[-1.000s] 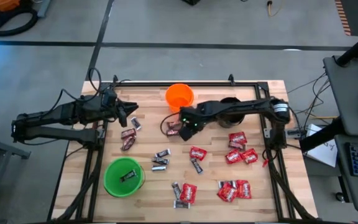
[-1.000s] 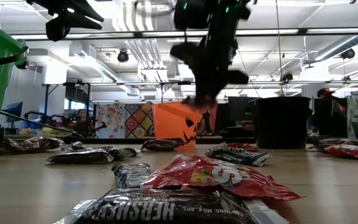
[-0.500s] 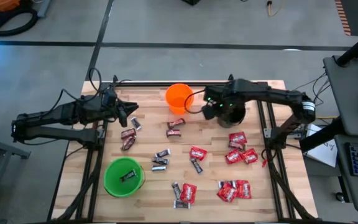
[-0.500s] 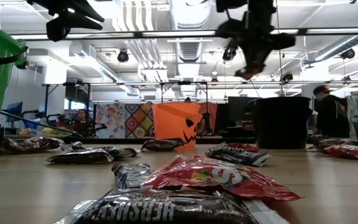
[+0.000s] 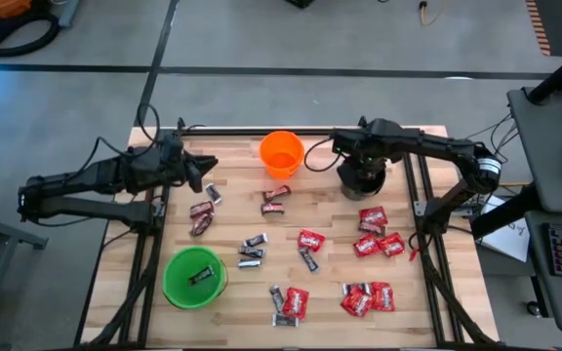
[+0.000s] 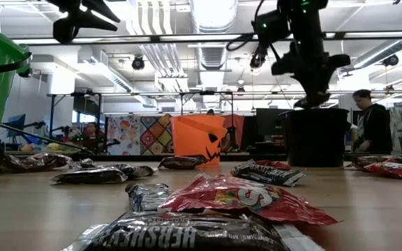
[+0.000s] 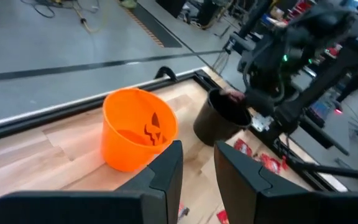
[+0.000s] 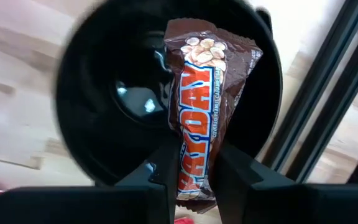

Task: Sort candy
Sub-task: Put the brown chocolate into the black bucket

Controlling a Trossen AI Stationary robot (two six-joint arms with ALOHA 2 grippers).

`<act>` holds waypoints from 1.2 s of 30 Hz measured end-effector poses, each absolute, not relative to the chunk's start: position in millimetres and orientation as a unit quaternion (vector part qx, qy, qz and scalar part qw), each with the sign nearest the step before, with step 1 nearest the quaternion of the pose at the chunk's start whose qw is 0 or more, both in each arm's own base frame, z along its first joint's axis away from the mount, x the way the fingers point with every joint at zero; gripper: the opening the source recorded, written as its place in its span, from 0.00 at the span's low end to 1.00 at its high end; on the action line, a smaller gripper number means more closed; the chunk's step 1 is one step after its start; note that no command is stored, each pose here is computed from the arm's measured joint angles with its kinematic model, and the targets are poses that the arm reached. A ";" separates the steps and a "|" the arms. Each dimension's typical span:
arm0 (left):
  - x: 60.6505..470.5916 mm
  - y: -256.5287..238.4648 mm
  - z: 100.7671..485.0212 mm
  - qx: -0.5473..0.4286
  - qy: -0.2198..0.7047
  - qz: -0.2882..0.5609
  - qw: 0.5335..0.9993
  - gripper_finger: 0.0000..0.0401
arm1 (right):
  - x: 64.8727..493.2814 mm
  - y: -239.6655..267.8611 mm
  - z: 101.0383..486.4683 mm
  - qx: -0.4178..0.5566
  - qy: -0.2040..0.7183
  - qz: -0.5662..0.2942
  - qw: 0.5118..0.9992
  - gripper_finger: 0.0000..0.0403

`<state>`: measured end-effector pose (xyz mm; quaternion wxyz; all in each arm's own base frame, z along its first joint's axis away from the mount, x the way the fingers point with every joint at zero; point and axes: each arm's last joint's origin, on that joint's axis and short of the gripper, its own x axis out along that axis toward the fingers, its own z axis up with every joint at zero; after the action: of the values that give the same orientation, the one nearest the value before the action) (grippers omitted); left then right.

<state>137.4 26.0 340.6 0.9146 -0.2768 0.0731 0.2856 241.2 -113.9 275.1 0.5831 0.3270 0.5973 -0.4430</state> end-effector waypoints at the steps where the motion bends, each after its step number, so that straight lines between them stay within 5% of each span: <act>1: 137.9 26.2 342.2 -0.276 0.071 0.288 0.914 0.19 | 239.6 -113.8 272.3 0.325 0.600 -0.442 0.582 0.18; 22: 156.2 28.9 339.6 -0.324 0.112 0.326 0.881 0.19 | 237.2 -114.0 264.2 0.323 0.572 -0.431 0.618 0.36; 36: 148.3 18.2 309.7 -0.434 0.310 0.263 0.804 0.19 | 234.5 -112.7 310.2 0.324 0.505 -0.414 0.685 0.37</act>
<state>148.3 18.2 309.7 0.8043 -0.4338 0.3095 0.2630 234.5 -112.7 310.2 0.6845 0.3237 0.5054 -0.4138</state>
